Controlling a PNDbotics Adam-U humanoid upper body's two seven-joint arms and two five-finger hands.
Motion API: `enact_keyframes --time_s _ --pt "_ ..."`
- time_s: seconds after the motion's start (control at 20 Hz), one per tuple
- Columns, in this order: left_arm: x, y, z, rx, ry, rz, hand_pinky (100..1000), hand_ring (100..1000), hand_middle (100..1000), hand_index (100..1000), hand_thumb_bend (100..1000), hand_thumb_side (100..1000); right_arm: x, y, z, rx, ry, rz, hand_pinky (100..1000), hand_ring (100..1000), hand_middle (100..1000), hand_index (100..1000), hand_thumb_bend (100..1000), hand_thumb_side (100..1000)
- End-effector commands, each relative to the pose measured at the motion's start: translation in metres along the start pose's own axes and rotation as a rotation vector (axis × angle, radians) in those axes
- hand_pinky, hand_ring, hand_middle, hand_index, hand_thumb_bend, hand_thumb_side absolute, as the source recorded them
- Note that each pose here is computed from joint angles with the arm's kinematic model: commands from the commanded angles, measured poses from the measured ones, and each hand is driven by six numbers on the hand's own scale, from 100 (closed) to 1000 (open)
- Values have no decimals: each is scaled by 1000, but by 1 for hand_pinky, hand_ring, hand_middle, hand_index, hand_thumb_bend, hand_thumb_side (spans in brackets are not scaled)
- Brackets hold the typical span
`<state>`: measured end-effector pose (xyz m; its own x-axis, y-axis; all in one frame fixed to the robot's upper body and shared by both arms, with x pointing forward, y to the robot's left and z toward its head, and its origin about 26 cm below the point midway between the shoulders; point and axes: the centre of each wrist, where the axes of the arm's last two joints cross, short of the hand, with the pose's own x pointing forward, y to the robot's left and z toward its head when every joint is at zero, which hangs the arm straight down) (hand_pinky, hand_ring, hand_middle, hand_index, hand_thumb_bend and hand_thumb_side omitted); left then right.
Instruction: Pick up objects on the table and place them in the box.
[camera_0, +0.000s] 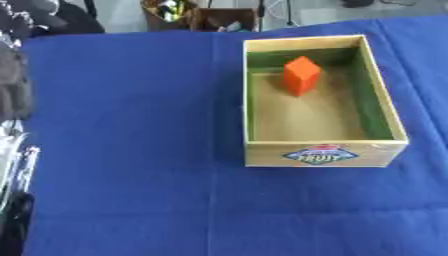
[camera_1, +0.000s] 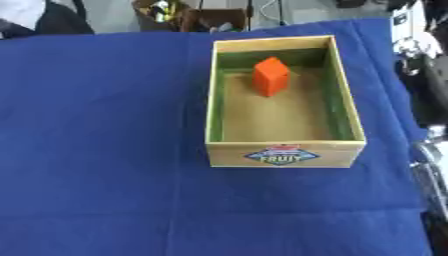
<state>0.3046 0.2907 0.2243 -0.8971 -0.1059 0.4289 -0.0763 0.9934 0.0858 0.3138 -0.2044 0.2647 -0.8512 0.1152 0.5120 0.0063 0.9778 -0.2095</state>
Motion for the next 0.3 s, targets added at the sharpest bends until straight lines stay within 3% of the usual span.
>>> enact_keyframes --time_s 0.05,0.3 --pt "4 5 2 29 -29 -22 551 597 605 957 144 1000 7 -5 -3 -7 -30 24 924 838 606 794 100 540" --pt "1 5 12 72 -22 -47 537 587 590 944 154 1000 6 -5 -2 -14 -27 24 921 839 606 794 100 538"
